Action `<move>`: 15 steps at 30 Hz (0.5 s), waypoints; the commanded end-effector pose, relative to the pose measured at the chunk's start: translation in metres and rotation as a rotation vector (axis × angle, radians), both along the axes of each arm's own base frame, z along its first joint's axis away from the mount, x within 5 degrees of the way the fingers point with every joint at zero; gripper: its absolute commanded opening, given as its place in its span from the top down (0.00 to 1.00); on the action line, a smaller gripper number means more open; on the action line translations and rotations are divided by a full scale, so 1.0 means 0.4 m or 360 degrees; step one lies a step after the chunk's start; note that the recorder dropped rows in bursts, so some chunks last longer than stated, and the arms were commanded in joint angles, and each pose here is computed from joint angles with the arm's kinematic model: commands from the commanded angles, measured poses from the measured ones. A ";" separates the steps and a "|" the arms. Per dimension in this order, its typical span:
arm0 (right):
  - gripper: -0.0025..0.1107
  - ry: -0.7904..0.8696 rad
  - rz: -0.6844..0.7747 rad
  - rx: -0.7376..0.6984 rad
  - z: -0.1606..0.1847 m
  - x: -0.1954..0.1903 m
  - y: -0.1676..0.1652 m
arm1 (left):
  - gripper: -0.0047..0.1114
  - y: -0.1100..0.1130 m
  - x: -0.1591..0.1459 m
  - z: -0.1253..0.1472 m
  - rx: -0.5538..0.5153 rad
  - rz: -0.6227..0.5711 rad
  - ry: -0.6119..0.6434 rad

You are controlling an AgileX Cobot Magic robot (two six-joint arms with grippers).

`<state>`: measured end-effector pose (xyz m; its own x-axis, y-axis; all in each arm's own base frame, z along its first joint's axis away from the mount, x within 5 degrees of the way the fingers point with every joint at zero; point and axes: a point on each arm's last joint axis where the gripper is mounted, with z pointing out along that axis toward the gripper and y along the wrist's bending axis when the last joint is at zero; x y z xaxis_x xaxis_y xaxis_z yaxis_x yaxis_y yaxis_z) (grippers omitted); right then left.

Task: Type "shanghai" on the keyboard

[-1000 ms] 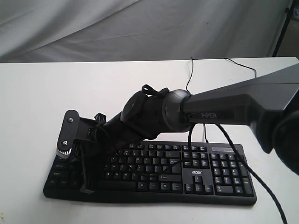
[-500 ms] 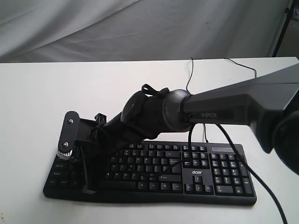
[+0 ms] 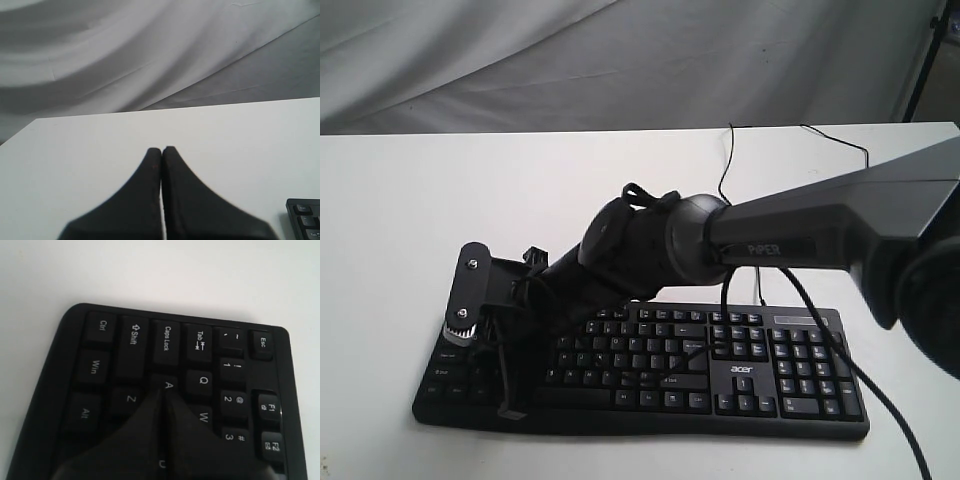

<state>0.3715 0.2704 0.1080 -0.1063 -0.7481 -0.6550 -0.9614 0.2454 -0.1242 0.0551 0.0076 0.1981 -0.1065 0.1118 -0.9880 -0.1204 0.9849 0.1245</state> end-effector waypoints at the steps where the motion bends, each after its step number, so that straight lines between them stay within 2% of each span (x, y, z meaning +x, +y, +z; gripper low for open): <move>1: 0.98 0.0014 0.0013 -0.0011 -0.007 0.002 -0.001 | 0.95 0.000 0.001 -0.004 -0.0006 -0.0006 0.0006; 10: 0.98 0.0016 0.0008 -0.0015 -0.004 0.001 -0.002 | 0.95 0.000 0.001 -0.004 -0.0006 -0.0006 0.0006; 15: 0.98 -0.0024 -0.0002 0.0008 0.028 0.003 -0.002 | 0.95 0.000 0.001 -0.004 -0.0006 -0.0006 0.0006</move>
